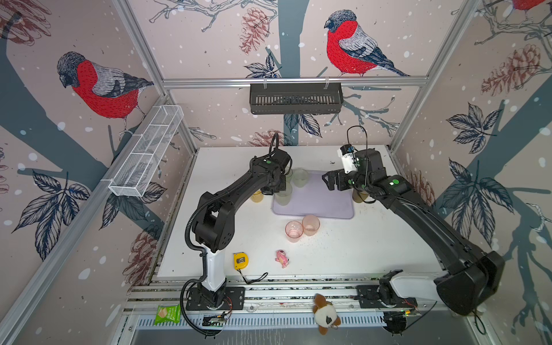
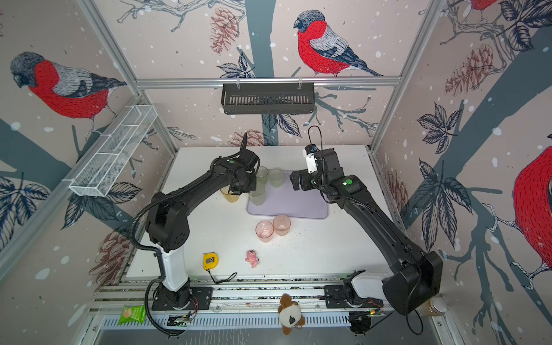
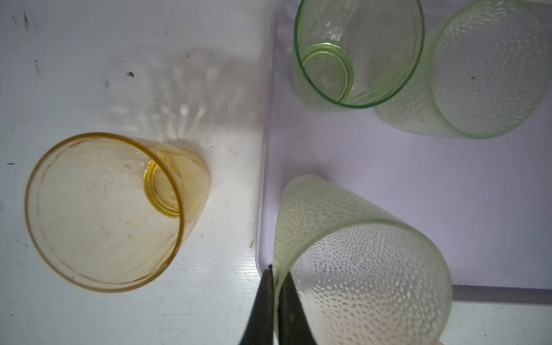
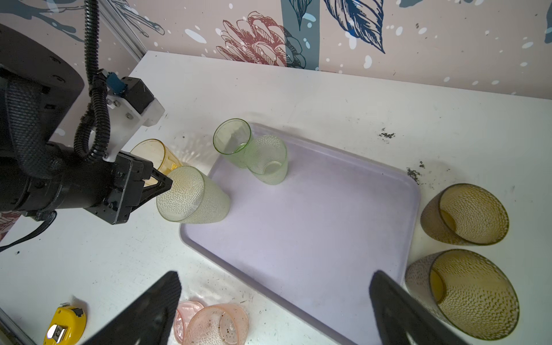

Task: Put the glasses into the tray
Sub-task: 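Lift the tall frosted cup and carry it over the tray's near part, then lower the tall frosted cup upright onto the tray with the left gripper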

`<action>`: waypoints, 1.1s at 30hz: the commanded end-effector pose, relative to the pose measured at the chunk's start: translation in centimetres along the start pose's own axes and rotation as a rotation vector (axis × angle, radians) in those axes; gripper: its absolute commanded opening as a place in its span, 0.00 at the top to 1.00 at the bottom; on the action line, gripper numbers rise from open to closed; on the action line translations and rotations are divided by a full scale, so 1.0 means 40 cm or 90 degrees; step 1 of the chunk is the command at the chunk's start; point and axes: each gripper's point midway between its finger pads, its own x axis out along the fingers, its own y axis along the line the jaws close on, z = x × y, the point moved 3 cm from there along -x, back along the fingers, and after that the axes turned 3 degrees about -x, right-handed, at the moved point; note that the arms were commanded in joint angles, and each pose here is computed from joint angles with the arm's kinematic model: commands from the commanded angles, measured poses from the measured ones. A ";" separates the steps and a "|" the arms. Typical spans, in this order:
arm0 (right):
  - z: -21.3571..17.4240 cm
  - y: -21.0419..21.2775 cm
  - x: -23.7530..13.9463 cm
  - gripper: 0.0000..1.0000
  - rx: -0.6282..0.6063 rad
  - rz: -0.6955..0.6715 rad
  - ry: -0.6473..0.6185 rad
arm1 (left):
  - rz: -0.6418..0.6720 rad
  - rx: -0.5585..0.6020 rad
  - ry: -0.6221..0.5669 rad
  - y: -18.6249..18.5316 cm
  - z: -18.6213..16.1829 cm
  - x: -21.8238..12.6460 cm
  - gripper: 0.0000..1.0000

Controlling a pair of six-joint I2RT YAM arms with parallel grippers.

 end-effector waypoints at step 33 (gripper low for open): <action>0.024 -0.009 -0.023 0.00 0.007 -0.008 -0.035 | 0.011 -0.002 -0.018 0.007 0.013 -0.033 0.74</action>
